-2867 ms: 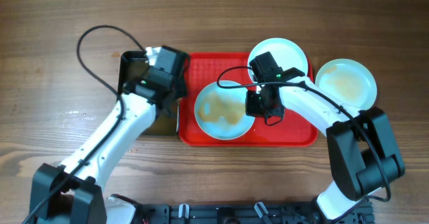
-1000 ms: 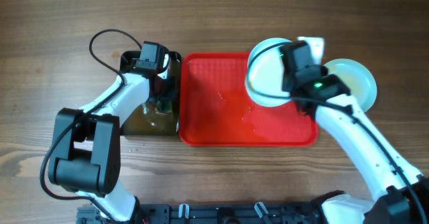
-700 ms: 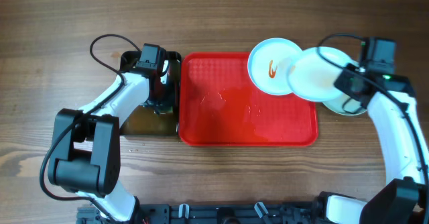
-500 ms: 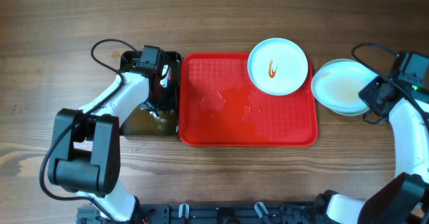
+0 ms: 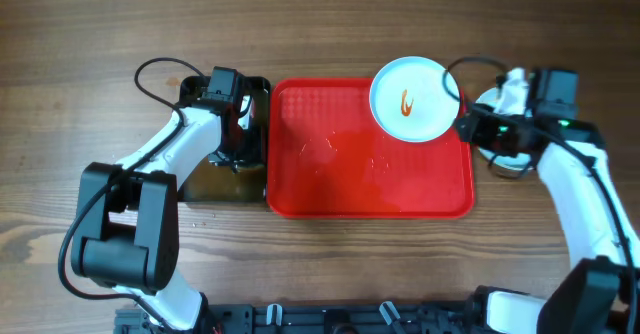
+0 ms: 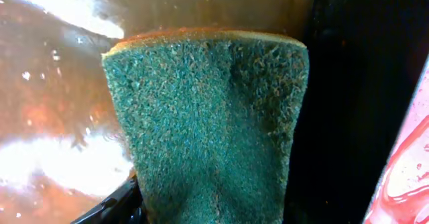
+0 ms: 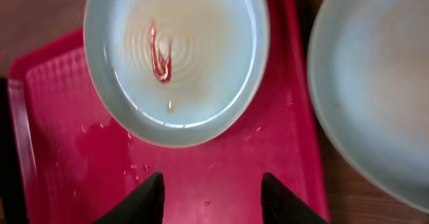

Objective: Clean dirty plates on tray and stack at the side
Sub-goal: 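Drag the last plate toward tray center and grasp its rim, right gripper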

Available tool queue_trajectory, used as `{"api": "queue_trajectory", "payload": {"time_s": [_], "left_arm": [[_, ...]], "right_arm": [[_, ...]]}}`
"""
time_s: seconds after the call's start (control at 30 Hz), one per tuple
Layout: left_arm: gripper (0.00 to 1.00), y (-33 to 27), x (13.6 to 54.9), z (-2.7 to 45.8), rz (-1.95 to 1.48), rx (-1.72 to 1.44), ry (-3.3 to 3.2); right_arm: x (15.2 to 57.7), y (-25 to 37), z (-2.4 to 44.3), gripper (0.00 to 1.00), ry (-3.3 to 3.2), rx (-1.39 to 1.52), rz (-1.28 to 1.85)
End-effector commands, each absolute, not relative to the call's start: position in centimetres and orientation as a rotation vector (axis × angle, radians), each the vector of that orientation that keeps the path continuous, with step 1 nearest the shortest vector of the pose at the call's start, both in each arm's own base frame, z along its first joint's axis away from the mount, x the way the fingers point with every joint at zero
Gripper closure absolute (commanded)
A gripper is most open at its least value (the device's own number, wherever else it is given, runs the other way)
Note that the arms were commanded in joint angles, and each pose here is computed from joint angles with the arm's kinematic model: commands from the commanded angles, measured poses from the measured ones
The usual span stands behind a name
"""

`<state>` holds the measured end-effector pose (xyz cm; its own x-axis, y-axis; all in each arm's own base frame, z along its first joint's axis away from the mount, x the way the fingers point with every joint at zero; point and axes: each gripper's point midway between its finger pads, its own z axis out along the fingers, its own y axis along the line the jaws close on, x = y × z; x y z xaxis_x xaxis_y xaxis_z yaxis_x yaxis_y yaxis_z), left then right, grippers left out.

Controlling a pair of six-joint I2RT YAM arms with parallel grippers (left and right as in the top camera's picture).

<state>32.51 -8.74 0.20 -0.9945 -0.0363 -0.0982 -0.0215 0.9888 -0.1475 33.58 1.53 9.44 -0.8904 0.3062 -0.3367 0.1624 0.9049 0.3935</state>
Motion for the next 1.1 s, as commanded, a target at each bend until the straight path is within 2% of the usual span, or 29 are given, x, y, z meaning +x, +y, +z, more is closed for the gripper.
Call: {"api": "queue_trajectory", "payload": {"time_s": [0.0, 0.1, 0.17, 0.3, 0.4, 0.5, 0.7, 0.8, 0.9, 0.97, 1.0, 1.07], "left_arm": [[0.42, -9.1, 31.5, -0.7, -0.249, -0.041, 3.073], [0.42, -9.1, 31.5, -0.7, -0.250, -0.041, 3.073], [0.42, -9.1, 31.5, -0.8, -0.249, -0.042, 3.073], [0.42, -9.1, 31.6, -0.7, -0.249, -0.042, 3.071], [0.42, -9.2, 31.7, -0.7, -0.251, -0.041, 3.065], [0.42, -9.2, 31.7, -0.7, -0.251, -0.041, 3.066], [0.34, -9.3, 32.5, -0.6, -0.260, -0.037, 3.031], [0.35, -9.6, 33.7, -0.4, -0.272, -0.031, 2.981], [0.49, -9.8, 34.9, -0.2, -0.285, -0.025, 2.930], [0.90, -9.9, 35.2, -0.1, -0.288, -0.023, 2.915], [0.96, -9.9, 35.2, -0.1, -0.288, -0.023, 2.916], [0.96, -9.9, 35.2, -0.1, -0.288, -0.023, 2.915]], "right_arm": [[33.5, 2.5, 6.2, 0.53, 2.757, 0.395, 0.448], [34.3, 2.9, 3.5, 0.54, 2.789, 0.516, 0.391], [34.9, 3.0, 2.0, 0.63, 2.782, 0.631, 0.410], [34.7, 3.4, -0.1, 0.71, 2.823, 0.694, 0.416], [33.9, 4.8, -0.2, 0.95, 2.864, 0.658, 0.459], [33.2, 6.3, -0.3, 0.96, 2.904, 0.603, 0.476], [31.6, 10.8, -0.4, 0.96, 2.975, 0.381, 0.486], [31.2, 11.7, -0.4, 0.96, 2.988, 0.338, 0.487], [31.1, 12.0, -0.4, 0.96, 2.990, 0.327, 0.488], [31.1, 12.0, -0.4, 0.96, 2.992, 0.326, 0.488], [31.0, 12.0, -0.4, 0.96, 2.993, 0.326, 0.488], [31.0, 12.0, -0.4, 0.96, 2.994, 0.327, 0.487]]}}
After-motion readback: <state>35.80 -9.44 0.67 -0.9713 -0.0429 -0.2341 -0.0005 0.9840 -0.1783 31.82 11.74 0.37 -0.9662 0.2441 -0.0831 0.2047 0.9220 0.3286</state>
